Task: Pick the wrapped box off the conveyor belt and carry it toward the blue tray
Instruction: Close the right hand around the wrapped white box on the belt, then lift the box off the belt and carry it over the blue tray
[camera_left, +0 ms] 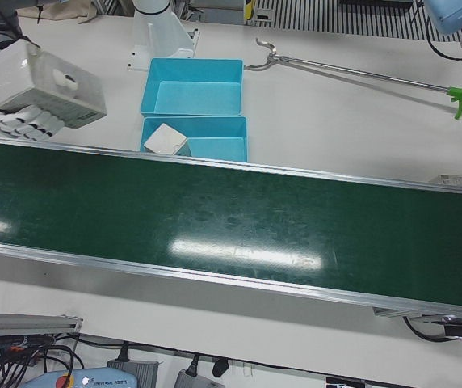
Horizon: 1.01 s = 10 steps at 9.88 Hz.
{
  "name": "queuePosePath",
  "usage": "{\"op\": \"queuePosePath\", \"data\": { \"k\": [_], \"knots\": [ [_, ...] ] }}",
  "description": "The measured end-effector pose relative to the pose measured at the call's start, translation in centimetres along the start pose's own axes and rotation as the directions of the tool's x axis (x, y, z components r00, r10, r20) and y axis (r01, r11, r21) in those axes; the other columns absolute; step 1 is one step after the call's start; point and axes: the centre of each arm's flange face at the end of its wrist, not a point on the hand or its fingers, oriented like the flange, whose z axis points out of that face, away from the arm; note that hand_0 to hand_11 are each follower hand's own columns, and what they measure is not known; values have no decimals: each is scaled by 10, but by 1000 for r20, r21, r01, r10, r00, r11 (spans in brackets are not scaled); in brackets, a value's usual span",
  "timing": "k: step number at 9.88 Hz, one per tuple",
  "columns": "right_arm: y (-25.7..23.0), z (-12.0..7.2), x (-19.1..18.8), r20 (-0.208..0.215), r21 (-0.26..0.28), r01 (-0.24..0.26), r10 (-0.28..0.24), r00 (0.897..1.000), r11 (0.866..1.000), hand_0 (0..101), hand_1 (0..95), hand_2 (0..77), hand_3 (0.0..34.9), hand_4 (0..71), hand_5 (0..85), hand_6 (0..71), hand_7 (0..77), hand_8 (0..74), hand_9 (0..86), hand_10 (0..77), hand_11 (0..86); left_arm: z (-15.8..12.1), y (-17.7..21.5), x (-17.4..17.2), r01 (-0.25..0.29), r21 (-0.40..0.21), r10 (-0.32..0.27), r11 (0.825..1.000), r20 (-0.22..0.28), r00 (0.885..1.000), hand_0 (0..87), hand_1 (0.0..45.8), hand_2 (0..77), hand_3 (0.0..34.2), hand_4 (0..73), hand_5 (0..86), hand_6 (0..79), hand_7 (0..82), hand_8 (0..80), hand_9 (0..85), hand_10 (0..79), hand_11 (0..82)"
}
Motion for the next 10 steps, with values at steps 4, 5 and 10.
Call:
{"op": "queuePosePath", "data": {
  "k": [4,5,10],
  "knots": [
    [41,-40,101,-63,-3,31,-31,998,1000,475,49,322,0,284,453,327,436,513,475,447,545,0,0,0,0,0,0,1000,0,1000,0,0,11,0,0,11,5,5,5,0,5,0],
    [47,-50,120,-84,-9,39,-39,996,999,475,49,322,0,284,453,327,436,513,475,447,545,0,0,0,0,0,0,1000,0,1000,0,0,11,0,0,11,5,5,5,0,5,0],
    [48,-80,156,-153,-14,46,-48,987,999,480,49,322,0,202,611,382,485,447,627,202,425,0,0,0,0,0,0,1000,0,1000,0,0,11,0,0,11,5,5,5,0,0,5]
  ]
}}
